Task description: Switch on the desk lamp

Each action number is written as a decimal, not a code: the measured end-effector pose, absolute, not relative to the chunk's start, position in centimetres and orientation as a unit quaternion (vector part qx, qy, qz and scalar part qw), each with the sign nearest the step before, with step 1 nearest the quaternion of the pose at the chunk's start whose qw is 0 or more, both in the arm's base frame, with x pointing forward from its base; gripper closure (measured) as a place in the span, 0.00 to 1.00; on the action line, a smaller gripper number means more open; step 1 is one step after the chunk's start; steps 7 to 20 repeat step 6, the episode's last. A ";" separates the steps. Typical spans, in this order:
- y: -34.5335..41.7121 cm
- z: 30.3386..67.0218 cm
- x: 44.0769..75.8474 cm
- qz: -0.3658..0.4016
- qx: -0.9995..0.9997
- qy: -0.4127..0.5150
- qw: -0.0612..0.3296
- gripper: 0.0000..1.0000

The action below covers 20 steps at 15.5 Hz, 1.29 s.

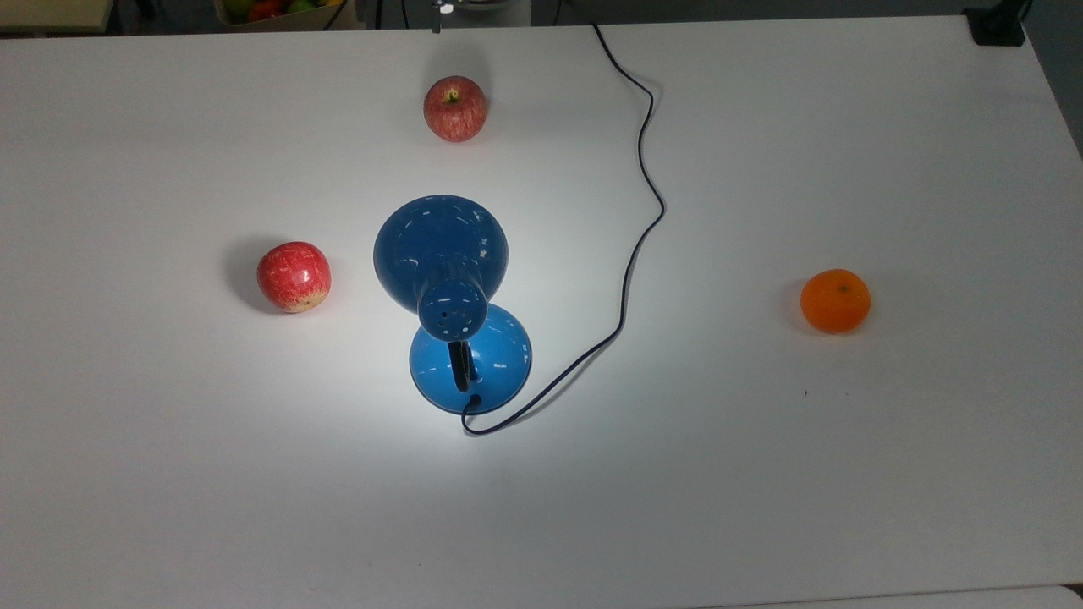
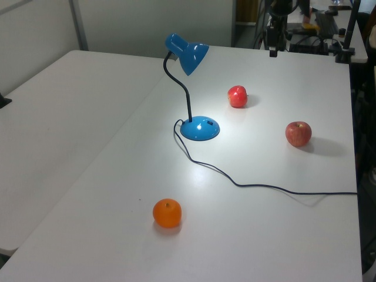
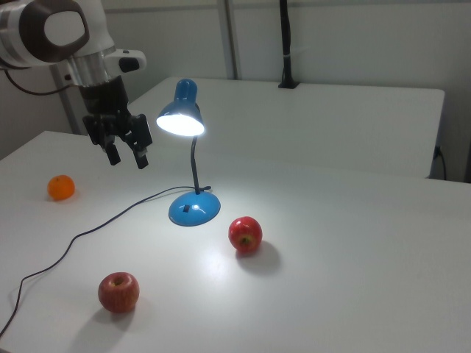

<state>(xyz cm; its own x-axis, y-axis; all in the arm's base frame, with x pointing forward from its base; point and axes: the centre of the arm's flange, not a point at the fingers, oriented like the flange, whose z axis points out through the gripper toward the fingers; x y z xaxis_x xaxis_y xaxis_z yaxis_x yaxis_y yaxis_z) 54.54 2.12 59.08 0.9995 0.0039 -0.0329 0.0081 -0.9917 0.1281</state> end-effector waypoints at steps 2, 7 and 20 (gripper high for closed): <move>1.9 59.2 54.5 -0.015 0.998 0.001 0.064 0.06; 1.5 59.4 54.5 -0.014 0.998 -0.003 0.064 0.00; 1.5 59.4 54.5 -0.014 0.998 -0.003 0.064 0.00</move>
